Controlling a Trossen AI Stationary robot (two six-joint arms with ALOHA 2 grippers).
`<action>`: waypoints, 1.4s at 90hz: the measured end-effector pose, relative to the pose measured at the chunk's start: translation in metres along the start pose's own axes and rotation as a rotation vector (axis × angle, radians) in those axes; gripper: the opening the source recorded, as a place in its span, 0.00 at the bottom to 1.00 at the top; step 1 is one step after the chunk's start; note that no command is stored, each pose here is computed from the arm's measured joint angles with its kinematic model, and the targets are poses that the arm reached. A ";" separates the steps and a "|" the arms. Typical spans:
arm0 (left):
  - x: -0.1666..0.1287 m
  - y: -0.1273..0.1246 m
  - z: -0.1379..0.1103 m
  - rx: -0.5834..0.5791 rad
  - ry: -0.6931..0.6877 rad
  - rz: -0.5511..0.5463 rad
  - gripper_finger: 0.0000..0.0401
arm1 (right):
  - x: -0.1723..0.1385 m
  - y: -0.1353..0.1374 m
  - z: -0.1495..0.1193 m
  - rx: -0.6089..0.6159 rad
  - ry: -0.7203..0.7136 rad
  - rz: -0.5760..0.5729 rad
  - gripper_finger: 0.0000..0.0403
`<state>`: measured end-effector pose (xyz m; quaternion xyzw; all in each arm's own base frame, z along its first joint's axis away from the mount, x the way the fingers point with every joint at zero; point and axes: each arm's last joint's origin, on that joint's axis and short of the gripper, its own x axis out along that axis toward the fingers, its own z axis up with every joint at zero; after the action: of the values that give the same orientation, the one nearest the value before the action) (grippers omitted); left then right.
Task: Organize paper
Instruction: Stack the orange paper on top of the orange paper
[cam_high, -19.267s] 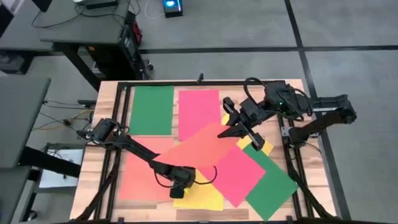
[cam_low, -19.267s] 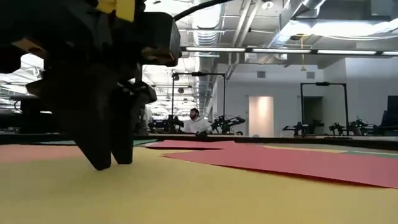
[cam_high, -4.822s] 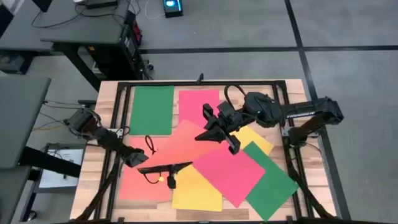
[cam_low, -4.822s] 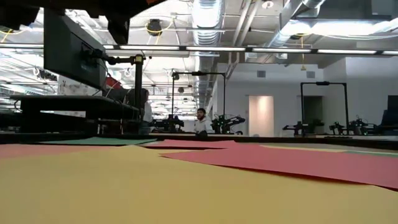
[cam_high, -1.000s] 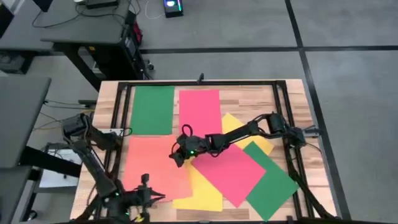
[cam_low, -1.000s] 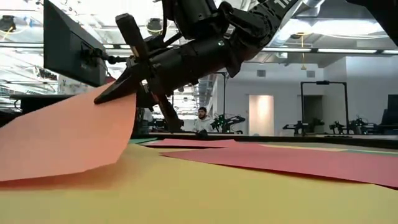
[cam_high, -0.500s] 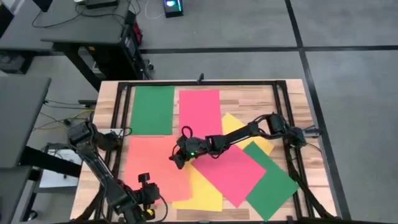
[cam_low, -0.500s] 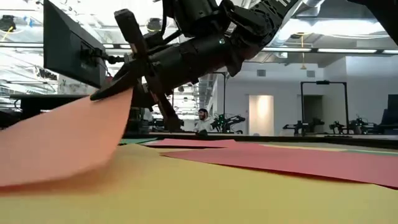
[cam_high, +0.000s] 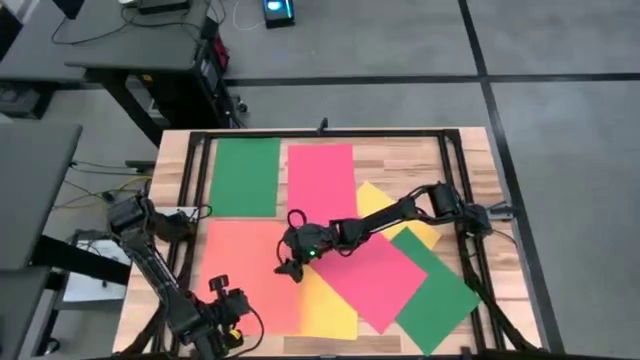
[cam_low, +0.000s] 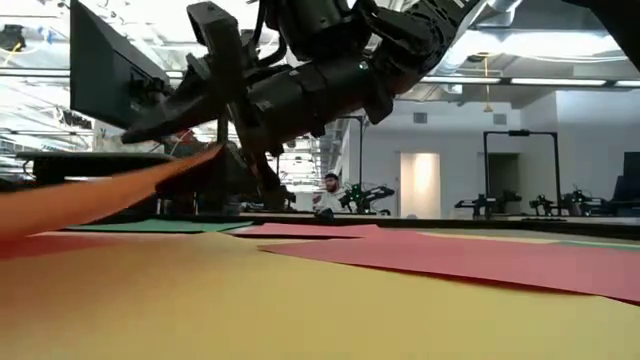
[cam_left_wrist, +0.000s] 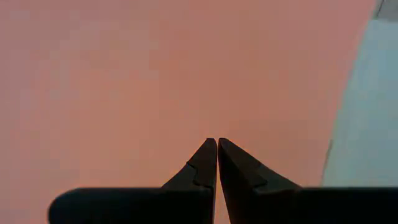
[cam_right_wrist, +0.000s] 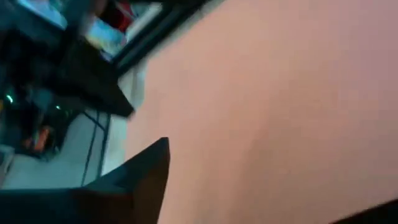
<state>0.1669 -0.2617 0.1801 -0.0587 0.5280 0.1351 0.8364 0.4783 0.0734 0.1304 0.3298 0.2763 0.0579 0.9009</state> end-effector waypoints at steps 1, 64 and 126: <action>0.000 0.000 0.000 -0.001 0.001 0.002 0.00 | 0.000 0.000 0.000 -0.002 0.008 -0.004 0.60; 0.000 0.006 -0.005 -0.060 0.081 0.053 0.00 | -0.007 0.060 0.007 -0.467 0.362 -0.056 0.59; -0.018 0.015 -0.014 -0.119 0.181 0.187 0.00 | -0.027 0.063 -0.028 -0.615 0.718 -0.236 0.43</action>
<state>0.1434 -0.2535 0.1912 -0.0709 0.5956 0.2377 0.7641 0.4457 0.1302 0.1650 -0.0261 0.5751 0.1444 0.8048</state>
